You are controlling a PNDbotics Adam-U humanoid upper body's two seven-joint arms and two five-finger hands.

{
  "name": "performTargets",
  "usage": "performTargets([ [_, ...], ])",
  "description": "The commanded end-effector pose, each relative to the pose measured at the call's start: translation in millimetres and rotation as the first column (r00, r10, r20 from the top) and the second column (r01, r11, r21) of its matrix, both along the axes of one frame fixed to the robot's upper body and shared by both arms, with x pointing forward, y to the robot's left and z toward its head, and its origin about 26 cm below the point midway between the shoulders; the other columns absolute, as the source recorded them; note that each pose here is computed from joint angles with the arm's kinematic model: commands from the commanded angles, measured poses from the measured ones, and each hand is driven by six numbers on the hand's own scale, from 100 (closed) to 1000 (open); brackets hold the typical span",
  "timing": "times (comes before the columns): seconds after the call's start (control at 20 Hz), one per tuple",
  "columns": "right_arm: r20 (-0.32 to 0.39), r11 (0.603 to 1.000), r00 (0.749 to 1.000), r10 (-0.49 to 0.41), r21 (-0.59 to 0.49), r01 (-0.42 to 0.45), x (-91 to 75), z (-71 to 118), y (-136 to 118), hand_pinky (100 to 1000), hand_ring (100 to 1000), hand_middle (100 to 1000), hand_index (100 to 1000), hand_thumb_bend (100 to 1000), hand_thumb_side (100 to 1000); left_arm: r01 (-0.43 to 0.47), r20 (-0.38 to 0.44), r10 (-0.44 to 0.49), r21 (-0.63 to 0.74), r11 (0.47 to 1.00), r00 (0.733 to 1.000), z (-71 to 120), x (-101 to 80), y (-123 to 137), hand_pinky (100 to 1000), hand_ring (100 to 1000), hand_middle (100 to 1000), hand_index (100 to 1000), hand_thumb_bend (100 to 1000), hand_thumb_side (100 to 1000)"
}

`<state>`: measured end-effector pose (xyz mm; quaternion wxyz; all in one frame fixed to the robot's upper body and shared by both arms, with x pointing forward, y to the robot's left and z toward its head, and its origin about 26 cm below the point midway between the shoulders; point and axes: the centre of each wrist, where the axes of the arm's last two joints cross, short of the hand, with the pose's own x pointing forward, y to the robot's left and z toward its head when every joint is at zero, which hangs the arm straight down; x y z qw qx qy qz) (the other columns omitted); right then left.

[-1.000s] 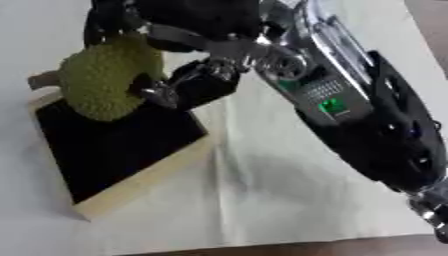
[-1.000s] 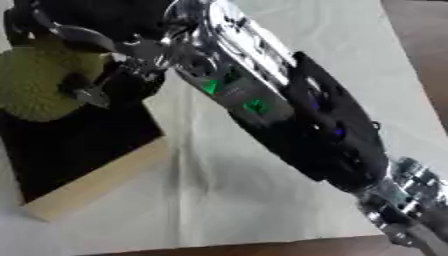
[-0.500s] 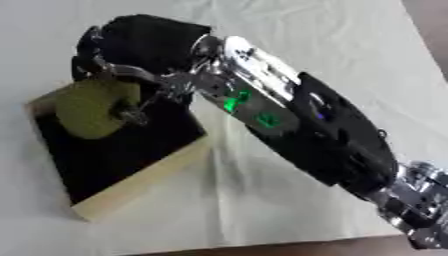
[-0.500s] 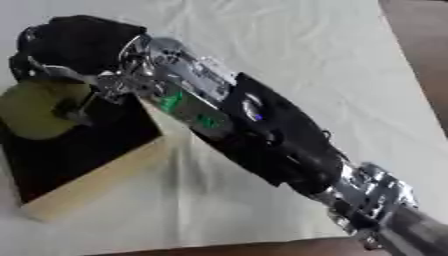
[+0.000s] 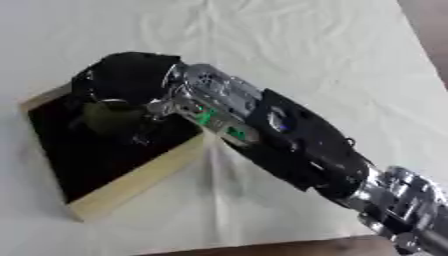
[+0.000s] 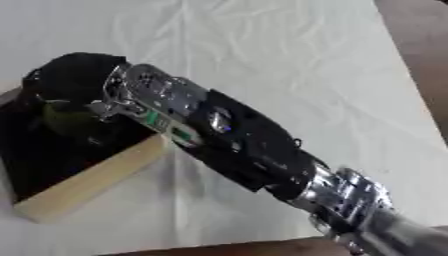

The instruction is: Pick up objects on the table and place them in the box.

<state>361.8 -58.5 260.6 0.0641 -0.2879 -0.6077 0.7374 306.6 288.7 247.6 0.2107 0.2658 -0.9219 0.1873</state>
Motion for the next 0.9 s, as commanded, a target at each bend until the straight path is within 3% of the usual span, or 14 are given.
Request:
performTargets([
  [0.05,0.043,0.998,0.998,0.040,0.053,-0.042,-8.5,20.2,-6.9,877,881,854,929,321,260,-0.002,0.024,0.002,0.009,1.000,1.000,6.0,-3.0,0.9,587,622,640,731,939,813],
  [0.25,0.093,0.980,0.995,0.034,0.192,-0.051,-23.9,47.0,-30.0,876,861,834,920,264,264,-0.012,0.023,0.012,0.008,1.000,1.000,5.3,-3.5,2.8,588,622,640,731,938,813],
  [0.3,0.109,0.968,0.994,0.025,0.246,-0.051,-29.4,55.3,-38.5,873,846,824,911,100,344,-0.014,0.022,0.014,0.007,1.000,1.000,5.0,-3.6,3.1,588,622,640,731,938,813],
  [0.35,0.122,0.950,0.992,0.014,0.307,-0.051,-35.3,63.7,-48.1,872,838,811,903,210,273,-0.016,0.022,0.016,0.006,1.000,1.000,4.7,-3.7,3.5,588,622,640,731,938,813],
  [0.4,0.130,0.928,0.991,0.003,0.370,-0.052,-41.3,71.5,-58.3,870,825,798,893,180,265,-0.019,0.021,0.019,0.006,1.000,1.000,4.5,-3.8,3.9,588,622,640,731,937,813],
  [0.55,0.127,0.828,0.992,-0.016,0.558,-0.059,-60.4,90.6,-90.3,868,807,779,884,113,302,-0.027,0.020,0.027,0.005,1.000,0.999,3.9,-4.2,5.3,589,622,640,731,935,813],
  [0.6,0.123,0.791,0.992,-0.018,0.609,-0.061,-65.3,95.0,-100.1,867,802,782,878,100,568,-0.029,0.019,0.029,0.005,1.000,0.999,3.7,-4.3,5.6,588,622,640,731,935,813],
  [0.65,0.120,0.751,0.992,-0.026,0.658,-0.060,-67.1,98.5,-111.3,867,800,772,875,100,353,-0.031,0.018,0.031,0.005,1.000,0.999,3.5,-4.4,5.9,588,622,640,732,936,813],
  [0.9,0.141,0.596,0.989,-0.032,0.797,-0.095,-66.9,102.6,-163.6,870,799,771,870,100,516,-0.038,0.016,0.038,0.009,0.999,0.999,3.3,-4.7,7.1,589,622,640,732,937,813],
])
